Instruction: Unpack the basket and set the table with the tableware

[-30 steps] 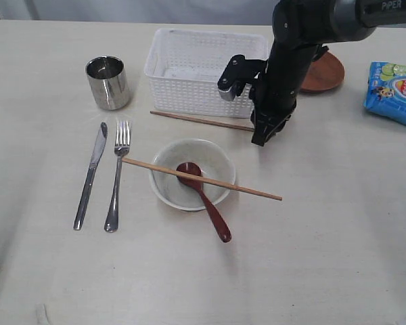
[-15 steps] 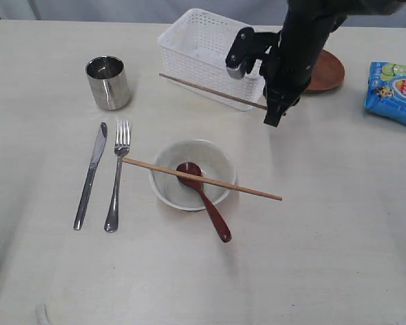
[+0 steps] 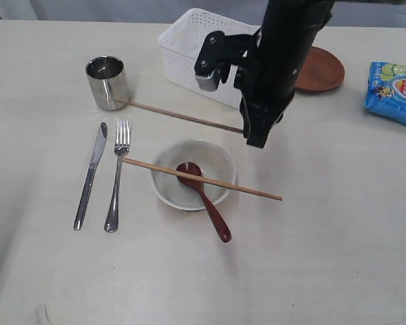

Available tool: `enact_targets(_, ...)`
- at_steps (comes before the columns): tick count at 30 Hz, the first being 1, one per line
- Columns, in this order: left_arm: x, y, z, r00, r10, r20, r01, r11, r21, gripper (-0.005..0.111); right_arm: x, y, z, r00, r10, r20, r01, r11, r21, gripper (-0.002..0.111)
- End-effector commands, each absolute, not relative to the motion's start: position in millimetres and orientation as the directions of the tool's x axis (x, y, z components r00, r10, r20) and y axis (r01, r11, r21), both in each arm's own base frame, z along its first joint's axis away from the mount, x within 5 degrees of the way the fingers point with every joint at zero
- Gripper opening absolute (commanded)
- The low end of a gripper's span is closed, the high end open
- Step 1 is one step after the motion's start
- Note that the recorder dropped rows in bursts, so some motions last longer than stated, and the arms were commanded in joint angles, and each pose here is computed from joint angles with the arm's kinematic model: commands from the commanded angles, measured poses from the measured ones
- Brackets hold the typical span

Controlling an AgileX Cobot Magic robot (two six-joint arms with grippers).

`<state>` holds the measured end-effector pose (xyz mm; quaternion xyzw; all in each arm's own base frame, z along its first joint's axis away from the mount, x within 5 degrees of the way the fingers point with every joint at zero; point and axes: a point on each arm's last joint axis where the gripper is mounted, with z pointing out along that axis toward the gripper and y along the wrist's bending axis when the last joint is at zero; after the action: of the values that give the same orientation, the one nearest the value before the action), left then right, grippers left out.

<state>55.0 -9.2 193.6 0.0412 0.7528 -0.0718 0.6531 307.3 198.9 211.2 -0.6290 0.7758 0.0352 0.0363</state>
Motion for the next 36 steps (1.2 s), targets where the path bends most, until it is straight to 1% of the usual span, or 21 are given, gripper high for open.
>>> enact_targets(1,55,-9,194,-0.133,-0.036,-0.990,0.158,0.986,-0.057,0.000,289,197,205,-0.229,-0.972,-0.047,-0.973,0.229,0.024,-0.001)
enact_targets(5,55,-9,194,-0.133,-0.036,-0.990,0.158,0.986,-0.057,0.000,276,188,202,-0.231,-0.973,-0.031,-0.973,0.229,0.038,-0.001)
enact_targets(11,55,-9,194,-0.133,-0.036,-0.990,0.158,0.986,-0.057,0.000,261,179,209,-0.235,-0.971,-0.050,-0.972,0.234,0.025,-0.001)
enact_targets(14,55,-9,194,-0.133,-0.036,-0.990,0.158,0.986,-0.057,0.000,256,179,213,-0.251,-0.965,-0.075,-0.968,0.248,0.045,-0.001)
enact_targets(19,55,-9,194,-0.133,-0.036,-0.990,0.158,0.986,-0.057,0.000,243,193,213,-0.184,-0.982,-0.046,-0.982,0.183,0.037,-0.001)
enact_targets(22,55,-9,194,-0.133,-0.036,-0.990,0.158,0.986,-0.057,0.000,244,193,213,-0.213,-0.976,-0.034,-0.977,0.212,0.027,-0.001)
enact_targets(26,55,-9,194,-0.133,-0.036,-0.990,0.158,0.986,-0.057,0.000,244,192,212,-0.216,-0.976,-0.030,-0.976,0.215,0.034,-0.001)
enact_targets(29,55,-9,194,-0.133,-0.036,-0.990,0.158,0.986,-0.057,0.000,240,187,204,-0.206,-0.979,0.005,-0.978,0.206,0.038,-0.001)
enact_targets(36,55,-9,194,-0.133,-0.036,-0.990,0.158,0.986,-0.057,0.000,241,185,199,-0.211,-0.977,0.007,-0.977,0.212,0.006,-0.001)
